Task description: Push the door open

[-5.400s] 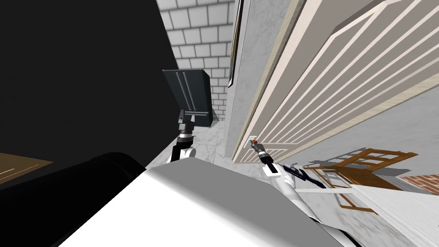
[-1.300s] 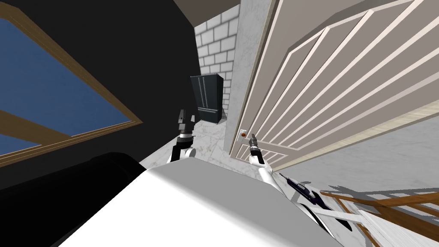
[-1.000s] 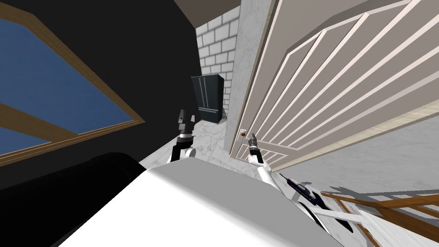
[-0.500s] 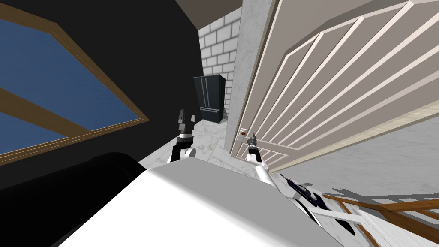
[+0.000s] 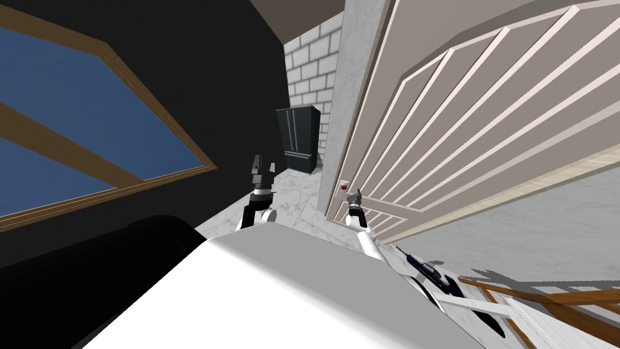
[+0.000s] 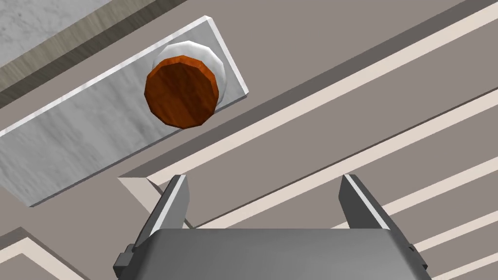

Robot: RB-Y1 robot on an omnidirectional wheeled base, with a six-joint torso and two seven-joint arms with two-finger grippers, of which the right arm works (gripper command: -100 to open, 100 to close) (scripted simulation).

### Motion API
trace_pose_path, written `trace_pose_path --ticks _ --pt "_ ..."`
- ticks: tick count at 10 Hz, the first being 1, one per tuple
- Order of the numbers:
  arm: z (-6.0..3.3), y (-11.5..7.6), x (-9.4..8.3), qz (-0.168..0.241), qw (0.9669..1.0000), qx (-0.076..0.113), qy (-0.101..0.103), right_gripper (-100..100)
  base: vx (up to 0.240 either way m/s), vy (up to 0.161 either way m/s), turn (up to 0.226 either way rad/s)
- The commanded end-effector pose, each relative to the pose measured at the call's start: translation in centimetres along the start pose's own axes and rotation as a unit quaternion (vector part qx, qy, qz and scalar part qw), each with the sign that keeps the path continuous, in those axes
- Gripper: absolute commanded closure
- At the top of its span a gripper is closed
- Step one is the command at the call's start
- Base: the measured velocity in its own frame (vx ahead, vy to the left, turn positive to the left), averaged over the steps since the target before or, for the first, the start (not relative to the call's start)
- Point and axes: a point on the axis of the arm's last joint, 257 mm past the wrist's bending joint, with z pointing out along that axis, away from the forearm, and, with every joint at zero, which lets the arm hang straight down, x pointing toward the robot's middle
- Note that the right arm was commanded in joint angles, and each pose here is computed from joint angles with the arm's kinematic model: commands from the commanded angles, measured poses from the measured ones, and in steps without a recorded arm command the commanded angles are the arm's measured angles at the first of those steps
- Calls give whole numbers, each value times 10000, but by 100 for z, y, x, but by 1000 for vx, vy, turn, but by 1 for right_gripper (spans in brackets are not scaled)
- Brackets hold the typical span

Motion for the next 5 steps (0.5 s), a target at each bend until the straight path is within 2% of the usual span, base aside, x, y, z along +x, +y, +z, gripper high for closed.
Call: trace_pose_path --ticks 1,2,3,4,5 --pt "16 -32 26 461 9989 -4 -85 -100 -67 -21 85" --pt "16 -32 26 548 9985 -5 -85 -100 -55 -18 27" --pt "26 -53 45 863 9962 -10 -140 -100 -52 -27 41" --pt "26 -53 45 895 9959 -10 -140 -100 -39 -22 30" --pt "36 -76 65 1232 9922 -17 -195 -100 -36 -19 60"
